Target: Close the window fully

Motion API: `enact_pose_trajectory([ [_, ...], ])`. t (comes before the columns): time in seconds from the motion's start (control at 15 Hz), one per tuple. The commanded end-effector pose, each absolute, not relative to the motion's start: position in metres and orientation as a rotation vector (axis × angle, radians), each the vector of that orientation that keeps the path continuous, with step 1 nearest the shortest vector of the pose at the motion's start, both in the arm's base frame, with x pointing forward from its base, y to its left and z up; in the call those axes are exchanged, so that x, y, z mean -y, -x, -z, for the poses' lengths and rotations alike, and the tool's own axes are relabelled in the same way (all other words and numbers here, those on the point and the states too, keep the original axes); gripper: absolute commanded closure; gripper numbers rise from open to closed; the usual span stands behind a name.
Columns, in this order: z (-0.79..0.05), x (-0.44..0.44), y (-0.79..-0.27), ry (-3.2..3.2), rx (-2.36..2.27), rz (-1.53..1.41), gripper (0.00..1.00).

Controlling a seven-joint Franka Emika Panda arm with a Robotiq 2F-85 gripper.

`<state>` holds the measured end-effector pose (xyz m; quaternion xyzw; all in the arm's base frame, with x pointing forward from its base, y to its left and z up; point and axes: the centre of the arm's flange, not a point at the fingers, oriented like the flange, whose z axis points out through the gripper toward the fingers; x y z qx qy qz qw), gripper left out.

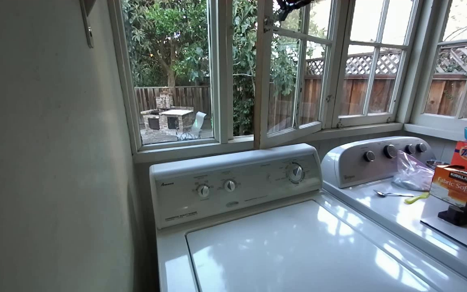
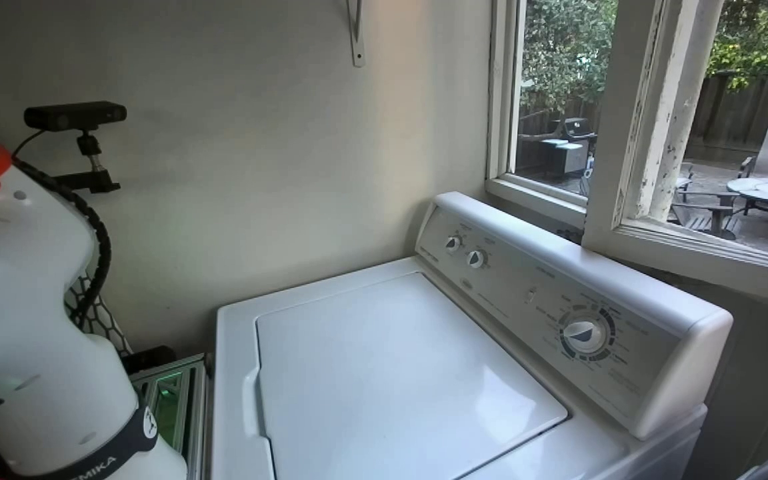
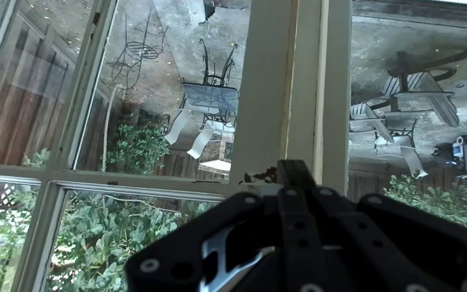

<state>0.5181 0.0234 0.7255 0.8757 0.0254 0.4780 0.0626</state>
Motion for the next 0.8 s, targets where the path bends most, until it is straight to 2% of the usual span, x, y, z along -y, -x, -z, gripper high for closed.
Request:
enact_pose_trajectory([
  [0.0,-0.726,-0.023,-0.518,-2.646,-0.077,-1.446,1.00],
  [0.4,-0.746,-0.004,-0.557,-2.553,-0.095,-1.723,1.00],
  [0.73,-0.744,0.001,-0.586,-2.473,-0.172,-1.828,1.00],
])
